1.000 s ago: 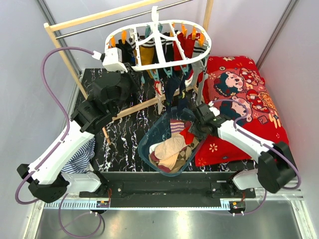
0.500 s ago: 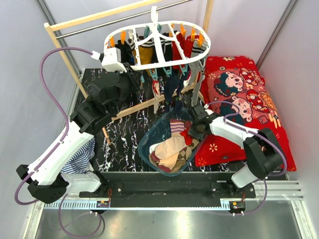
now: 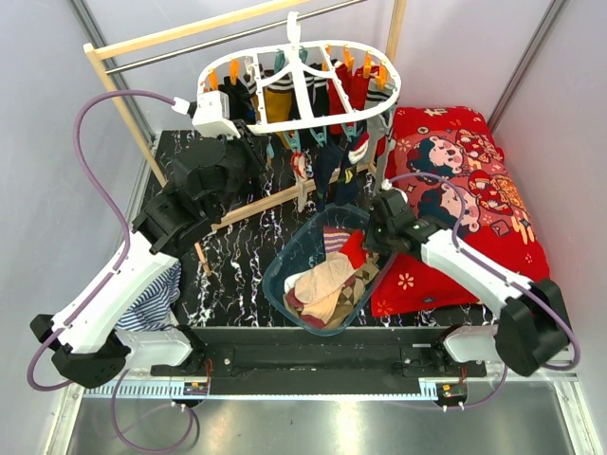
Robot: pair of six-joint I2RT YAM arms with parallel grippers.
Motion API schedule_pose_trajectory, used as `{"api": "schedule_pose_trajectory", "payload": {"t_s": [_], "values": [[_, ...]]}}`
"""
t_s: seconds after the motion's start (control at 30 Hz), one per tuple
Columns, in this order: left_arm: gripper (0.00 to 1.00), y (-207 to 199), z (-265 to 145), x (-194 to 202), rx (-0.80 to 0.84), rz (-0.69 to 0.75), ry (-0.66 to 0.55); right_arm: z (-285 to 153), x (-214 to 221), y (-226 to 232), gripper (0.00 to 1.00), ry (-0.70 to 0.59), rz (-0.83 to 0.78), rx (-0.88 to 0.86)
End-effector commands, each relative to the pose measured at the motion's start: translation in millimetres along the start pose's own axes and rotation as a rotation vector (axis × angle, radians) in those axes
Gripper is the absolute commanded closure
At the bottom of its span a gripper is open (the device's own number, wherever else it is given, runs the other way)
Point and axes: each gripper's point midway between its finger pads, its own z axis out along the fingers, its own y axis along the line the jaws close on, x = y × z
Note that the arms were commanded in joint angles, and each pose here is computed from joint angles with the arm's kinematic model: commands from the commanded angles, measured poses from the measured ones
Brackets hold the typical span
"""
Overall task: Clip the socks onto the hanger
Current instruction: Pick up the sock from the bin, then clamp the sock onto the hanger.
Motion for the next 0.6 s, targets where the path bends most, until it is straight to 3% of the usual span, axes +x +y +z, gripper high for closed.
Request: {"api": "schedule_pose_trajectory", "payload": {"t_s": [0.0,0.23,0.57], "values": [[1.0,-0.2,-11.4,-26.4,0.012,-0.03,-0.075,-38.4,-28.4,39.1,1.0,-0.105,-0.302,-0.224],[1.0,-3.8,-14.9,-33.0,0.031,-0.039,-0.083,-100.6,-36.3,101.2,1.0,-0.319,-0.78,-0.457],[1.0,-13.4,-13.8,-32.3,0.069,-0.056,-0.064,-170.7,-38.2,197.8,1.0,-0.568,-1.097,-0.658]]}}
